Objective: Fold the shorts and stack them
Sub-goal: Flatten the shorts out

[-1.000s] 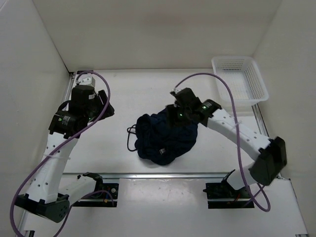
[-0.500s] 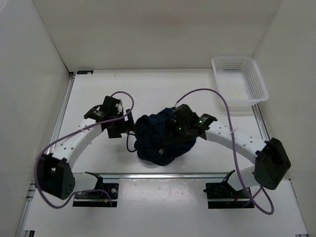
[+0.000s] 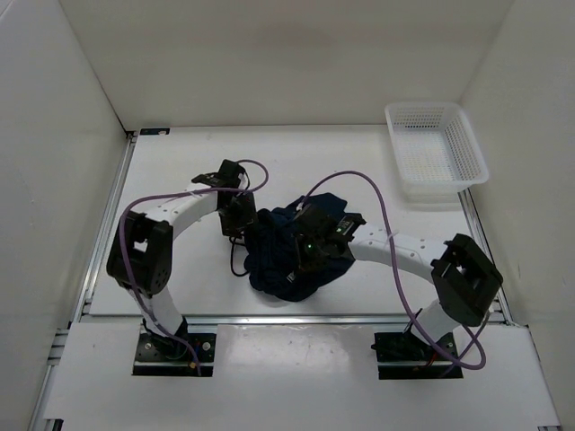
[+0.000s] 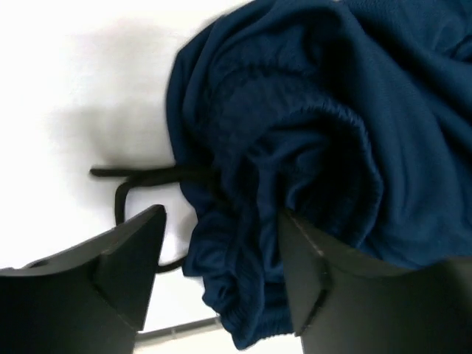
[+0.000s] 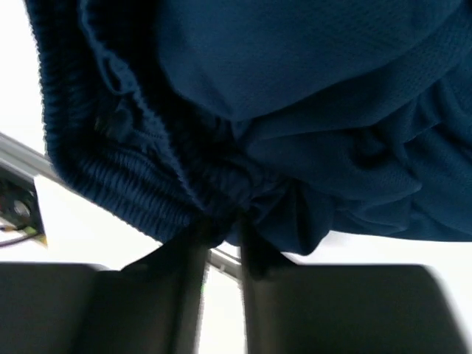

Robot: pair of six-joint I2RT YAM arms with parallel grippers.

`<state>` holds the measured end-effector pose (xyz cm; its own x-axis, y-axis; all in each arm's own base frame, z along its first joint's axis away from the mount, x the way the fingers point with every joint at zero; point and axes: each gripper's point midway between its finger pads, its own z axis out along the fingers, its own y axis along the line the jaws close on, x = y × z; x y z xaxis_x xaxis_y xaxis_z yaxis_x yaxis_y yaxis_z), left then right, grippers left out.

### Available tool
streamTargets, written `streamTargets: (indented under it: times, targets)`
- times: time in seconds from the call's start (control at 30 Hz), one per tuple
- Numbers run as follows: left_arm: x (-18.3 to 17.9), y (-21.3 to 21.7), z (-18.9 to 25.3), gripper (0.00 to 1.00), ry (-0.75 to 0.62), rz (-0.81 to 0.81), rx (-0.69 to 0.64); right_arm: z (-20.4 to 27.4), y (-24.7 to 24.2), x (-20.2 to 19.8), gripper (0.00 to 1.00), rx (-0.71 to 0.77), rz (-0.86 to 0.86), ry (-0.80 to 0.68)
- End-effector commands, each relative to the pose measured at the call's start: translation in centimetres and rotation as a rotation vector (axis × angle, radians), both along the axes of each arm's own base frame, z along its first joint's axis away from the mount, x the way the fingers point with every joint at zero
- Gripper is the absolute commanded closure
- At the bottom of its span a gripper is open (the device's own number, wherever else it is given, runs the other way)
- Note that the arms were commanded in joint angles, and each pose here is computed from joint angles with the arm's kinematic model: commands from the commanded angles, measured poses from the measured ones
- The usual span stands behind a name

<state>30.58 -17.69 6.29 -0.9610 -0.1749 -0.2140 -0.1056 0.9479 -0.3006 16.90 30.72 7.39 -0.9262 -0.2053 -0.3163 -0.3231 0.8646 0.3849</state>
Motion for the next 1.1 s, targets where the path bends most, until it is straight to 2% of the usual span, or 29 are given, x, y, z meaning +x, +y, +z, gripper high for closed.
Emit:
streamTargets:
  times: [0.0, 0.03, 0.07, 0.13, 0.23, 0.33, 0.37, 0.47, 0.5, 0.53, 0.57, 0.6, 0.67, 0.7, 0.73, 0.77, 0.83, 0.87, 0.9, 0.93, 0.97, 1.0, 1.03, 1.07]
  targets:
    - [1.4, -1.3, 0.4, 0.36, -0.037, -0.046, -0.004, -0.9, 0.2, 0.5, 0.8, -0.009, -0.022, -0.005]
    - [1.9, -1.5, 0.5, 0.59, -0.044, -0.046, -0.007, -0.9, 0.3, 0.6, 0.87, -0.011, -0.014, -0.009]
    - [1.9, -1.5, 0.2, 0.71, -0.038, -0.054, -0.001, -0.5, 0.6, 0.8, 0.98, -0.002, -0.014, -0.015]
    - [2.6, -1.8, 1.0, 0.9, -0.065, -0.065, -0.007, -0.1, 0.7, 0.9, 1.0, -0.002, -0.004, -0.022]
    - [3.8, -0.5, 2.7, 0.9, -0.109, -0.045, -0.013, 1.6, 0.7, 2.6, 1.0, -0.034, 0.01, -0.103]
    - [4.8, 2.3, 6.4, 0.9, -0.172, 0.019, -0.023, 5.4, 0.7, 6.8, 1.0, -0.029, -0.003, -0.219]
    - [5.8, 3.1, 8.6, 0.9, -0.226, 0.018, -0.025, 8.9, 1.7, 8.7, 1.0, 0.026, -0.01, -0.284]
    - [7.3, 6.7, 15.8, 0.9, -0.364, 0.065, -0.029, 13.2, 1.3, 13.4, 1.0, 0.046, -0.027, -0.383]
    - [7.5, 7.5, 17.9, 0.9, -0.401, 0.072, -0.038, 17.4, 2.3, 15.7, 1.0, 0.109, -0.043, -0.467]
    - [7.9, 9.3, 20.1, 0.9, -0.439, 0.106, -0.041, 19.3, 1.8, 17.0, 1.0, 0.118, -0.042, -0.504]
    - [8.2, 9.9, 24.8, 0.9, -0.549, 0.103, -0.053, 21.6, 1.9, 18.0, 1.0, 0.144, -0.045, -0.54]
    - [7.6, 10.3, 26.4, 0.9, -0.558, 0.107, -0.07, 26.5, 2.4, 19.6, 1.0, 0.208, -0.063, -0.626]
    - [6.5, 10.8, 33.0, 0.9, -0.713, 0.112, -0.098, 30.1, 1.5, 20.7, 1.0, 0.24, -0.077, -0.685]
    - [5.6, 10.3, 34.6, 0.9, -0.753, 0.087, -0.13, 33.0, 1.3, 20.8, 1.0, 0.288, -0.086, -0.736]
    - [4.2, 9.9, 37.4, 0.9, -0.842, 0.066, -0.155, 33.4, 0.8, 21.1, 1.0, 0.29, -0.099, -0.746]
    - [3.0, 8.4, 38.2, 0.9, -0.87, 0.012, -0.195, 35.1, 0.1, 20.3, 1.0, 0.313, -0.104, -0.774]
    - [0.9, 5.9, 39.4, 0.9, -0.91, -0.074, -0.282, 33.3, -1.8, 20.6, 1.0, 0.243, -0.162, -0.771]
    - [-1.3, 4.0, 41.0, 0.9, -0.969, -0.144, -0.343, 34.9, -3.6, 20.1, 1.0, 0.254, -0.217, -0.82]
    - [-1.9, 2.6, 38.8, 0.9, -0.899, -0.163, -0.388, 30.8, -5.0, 20.5, 1.0, 0.177, -0.258, -0.77]
    - [-2.7, 1.3, 37.9, 0.9, -0.874, -0.191, -0.417, 30.0, -6.5, 20.6, 1.0, 0.153, -0.307, -0.778]
    - [-4.3, 0.1, 37.5, 0.88, -0.867, -0.225, -0.45, 30.5, -8.8, 20.1, 1.0, 0.152, -0.386, -0.807]
    - [-5.4, -2.5, 34.2, 0.8, -0.769, -0.273, -0.499, 29.9, -10.8, 21.1, 1.0, 0.15, -0.449, -0.817]
    - [-6.4, -3.6, 32.8, 0.49, -0.726, -0.301, -0.523, 26.5, -12.3, 21.2, 0.9, 0.101, -0.478, -0.767]
    - [-7.1, -4.5, 31.4, 0.34, -0.686, -0.323, -0.534, 25.9, -13.8, 21.3, 0.45, 0.086, -0.509, -0.767]
